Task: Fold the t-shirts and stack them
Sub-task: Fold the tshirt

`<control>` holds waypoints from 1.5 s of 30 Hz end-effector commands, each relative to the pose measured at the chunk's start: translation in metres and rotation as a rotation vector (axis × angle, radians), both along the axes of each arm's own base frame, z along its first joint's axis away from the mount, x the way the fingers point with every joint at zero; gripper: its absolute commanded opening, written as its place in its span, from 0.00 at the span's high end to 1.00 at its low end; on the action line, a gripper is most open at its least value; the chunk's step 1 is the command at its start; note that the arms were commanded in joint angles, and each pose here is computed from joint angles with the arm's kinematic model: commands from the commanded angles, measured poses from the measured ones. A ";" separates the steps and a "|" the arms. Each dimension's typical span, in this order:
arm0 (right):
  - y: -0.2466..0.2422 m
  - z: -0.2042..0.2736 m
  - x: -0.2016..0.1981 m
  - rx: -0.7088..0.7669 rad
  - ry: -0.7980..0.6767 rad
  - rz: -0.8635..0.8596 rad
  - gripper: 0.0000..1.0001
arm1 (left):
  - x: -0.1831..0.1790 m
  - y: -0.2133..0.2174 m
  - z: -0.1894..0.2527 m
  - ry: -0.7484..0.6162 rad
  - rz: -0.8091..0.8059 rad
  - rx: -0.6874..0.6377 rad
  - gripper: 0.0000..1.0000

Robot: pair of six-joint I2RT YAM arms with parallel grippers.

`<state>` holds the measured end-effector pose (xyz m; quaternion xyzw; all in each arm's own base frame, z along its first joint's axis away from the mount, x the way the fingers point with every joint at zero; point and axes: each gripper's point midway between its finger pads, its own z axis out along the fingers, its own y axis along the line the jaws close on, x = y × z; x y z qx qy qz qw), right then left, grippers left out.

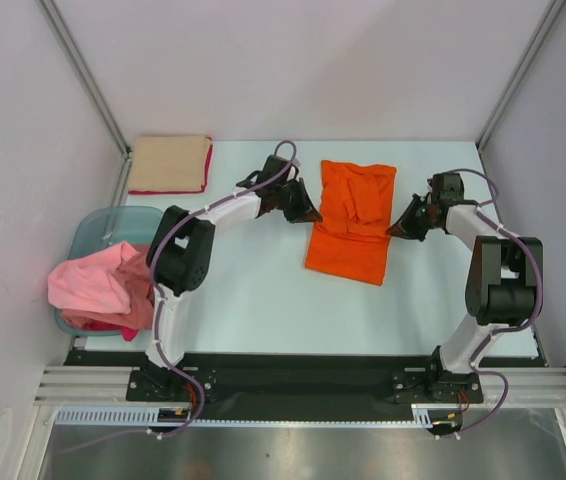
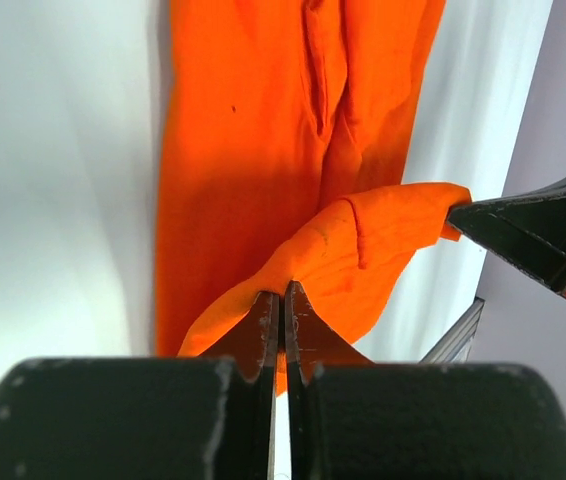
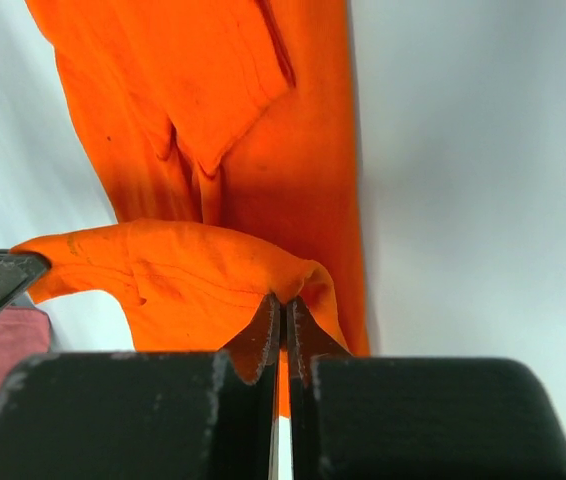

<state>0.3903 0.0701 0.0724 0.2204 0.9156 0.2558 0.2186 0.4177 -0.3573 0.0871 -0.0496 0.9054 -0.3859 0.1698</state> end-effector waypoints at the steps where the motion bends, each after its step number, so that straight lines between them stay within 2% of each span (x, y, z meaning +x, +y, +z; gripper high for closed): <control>1: -0.002 0.008 0.021 0.008 -0.060 0.021 1.00 | 0.016 -0.006 0.014 -0.013 -0.012 -0.041 1.00; 9: -0.006 -0.009 0.033 0.023 -0.042 0.019 1.00 | 0.028 -0.006 0.001 0.000 -0.009 -0.020 0.97; 10: -0.007 -0.010 0.036 0.023 -0.048 0.020 1.00 | 0.030 -0.007 -0.004 0.000 -0.010 -0.009 0.93; 12: -0.011 -0.017 0.041 0.013 -0.044 0.027 0.99 | 0.035 0.005 -0.016 -0.016 -0.010 0.096 0.84; 13: -0.018 -0.014 0.047 -0.001 -0.053 0.014 0.97 | 0.048 0.005 0.000 -0.066 -0.009 0.119 0.72; 14: -0.024 -0.014 0.050 -0.009 -0.054 0.008 0.87 | 0.043 0.016 -0.014 -0.021 -0.015 0.195 0.67; 15: -0.028 -0.014 0.054 -0.019 -0.062 0.010 0.81 | 0.052 0.028 -0.013 -0.073 0.001 0.275 0.63; 16: -0.036 -0.012 0.055 -0.040 -0.059 -0.004 0.75 | 0.056 0.036 -0.007 -0.092 0.012 0.302 0.53; 17: -0.041 -0.004 0.059 -0.060 -0.073 -0.011 0.62 | 0.057 0.044 0.013 -0.134 0.029 0.315 0.49; 19: -0.047 0.012 0.056 -0.135 -0.093 -0.023 0.48 | 0.049 0.063 0.017 -0.167 0.051 0.396 0.42; 20: -0.048 0.015 0.051 -0.164 -0.096 -0.023 0.40 | 0.046 0.067 0.041 -0.215 0.060 0.389 0.42; 21: -0.047 0.032 0.047 -0.199 -0.125 -0.026 0.38 | 0.034 0.074 0.035 -0.207 0.052 0.416 0.41; 23: -0.041 0.024 0.025 -0.286 -0.087 -0.016 0.34 | 0.010 0.070 0.046 -0.229 0.024 0.372 0.43; 25: -0.030 0.038 0.012 -0.283 -0.129 -0.027 0.36 | -0.001 0.059 0.051 -0.267 0.016 0.311 0.47; 26: -0.001 0.041 0.004 -0.279 -0.154 0.025 0.38 | -0.010 0.052 0.052 -0.274 0.002 0.278 0.49; 27: 0.006 0.026 -0.012 -0.287 -0.130 0.034 0.40 | -0.018 0.045 0.051 -0.276 -0.007 0.250 0.50; 28: 0.010 0.035 -0.009 -0.323 -0.190 -0.001 0.42 | -0.035 0.035 0.040 -0.270 -0.037 0.247 0.52; 30: 0.037 0.028 -0.019 -0.341 -0.206 -0.001 0.46 | -0.049 0.013 0.035 -0.285 -0.070 0.235 0.54; 36: 0.056 0.000 -0.019 -0.536 -0.238 -0.049 0.44 | -0.048 -0.019 0.011 -0.312 -0.094 0.275 0.55; 42: 0.064 -0.024 -0.008 -0.570 -0.218 -0.053 0.44 | -0.038 -0.036 -0.024 -0.251 -0.096 0.259 0.56; 45: 0.063 -0.023 0.004 -0.597 -0.244 -0.062 0.44 | -0.028 -0.042 -0.026 -0.268 -0.088 0.259 0.56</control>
